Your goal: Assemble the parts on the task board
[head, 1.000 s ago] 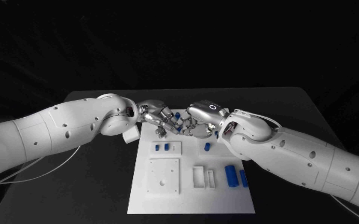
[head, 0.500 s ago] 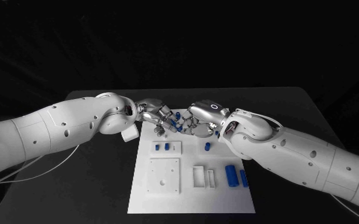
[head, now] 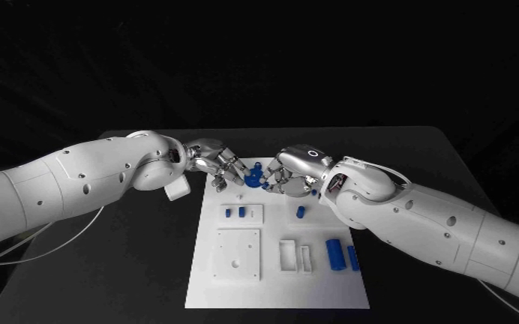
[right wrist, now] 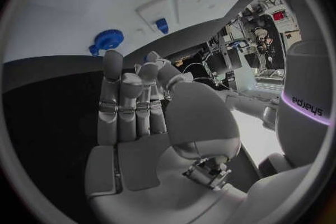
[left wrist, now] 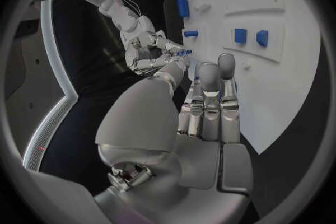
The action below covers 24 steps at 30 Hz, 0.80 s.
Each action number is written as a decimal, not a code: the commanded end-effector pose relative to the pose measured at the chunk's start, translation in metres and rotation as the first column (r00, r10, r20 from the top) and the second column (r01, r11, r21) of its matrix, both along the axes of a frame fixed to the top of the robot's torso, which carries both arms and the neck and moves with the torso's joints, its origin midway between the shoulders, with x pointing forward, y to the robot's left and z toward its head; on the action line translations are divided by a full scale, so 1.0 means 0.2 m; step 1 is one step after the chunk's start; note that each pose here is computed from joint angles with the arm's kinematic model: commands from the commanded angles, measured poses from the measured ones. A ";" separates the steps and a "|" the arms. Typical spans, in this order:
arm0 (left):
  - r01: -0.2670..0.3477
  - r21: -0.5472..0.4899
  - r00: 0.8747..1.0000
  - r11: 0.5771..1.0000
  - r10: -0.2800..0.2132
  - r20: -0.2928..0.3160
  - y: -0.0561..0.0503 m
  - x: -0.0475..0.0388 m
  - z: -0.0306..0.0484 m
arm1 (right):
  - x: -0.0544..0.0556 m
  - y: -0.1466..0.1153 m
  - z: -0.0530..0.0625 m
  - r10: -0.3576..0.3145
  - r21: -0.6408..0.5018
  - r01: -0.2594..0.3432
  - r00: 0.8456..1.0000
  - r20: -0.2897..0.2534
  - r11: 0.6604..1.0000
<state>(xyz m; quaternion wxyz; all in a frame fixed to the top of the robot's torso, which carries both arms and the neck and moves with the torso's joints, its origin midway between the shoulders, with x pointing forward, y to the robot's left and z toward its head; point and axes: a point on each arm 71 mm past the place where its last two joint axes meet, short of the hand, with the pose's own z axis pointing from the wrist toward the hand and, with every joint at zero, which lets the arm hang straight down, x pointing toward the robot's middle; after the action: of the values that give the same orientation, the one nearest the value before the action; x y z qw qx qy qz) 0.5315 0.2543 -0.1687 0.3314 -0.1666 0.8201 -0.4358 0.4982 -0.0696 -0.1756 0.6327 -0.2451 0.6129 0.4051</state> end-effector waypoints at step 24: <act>-0.392 -0.503 0.784 0.770 0.566 0.255 0.12 0.146 0.345 | 0.09 0.31 -0.01 -0.103 -0.250 0.120 0.991 0.080 0.961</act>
<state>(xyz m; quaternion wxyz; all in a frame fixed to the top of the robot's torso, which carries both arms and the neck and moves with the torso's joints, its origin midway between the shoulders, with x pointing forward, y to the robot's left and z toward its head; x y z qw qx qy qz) 0.5596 0.2735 -0.1075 0.5069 -0.3210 0.6093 -0.5184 0.5129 -0.0055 -0.1739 0.6368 -0.2888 0.6386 0.3213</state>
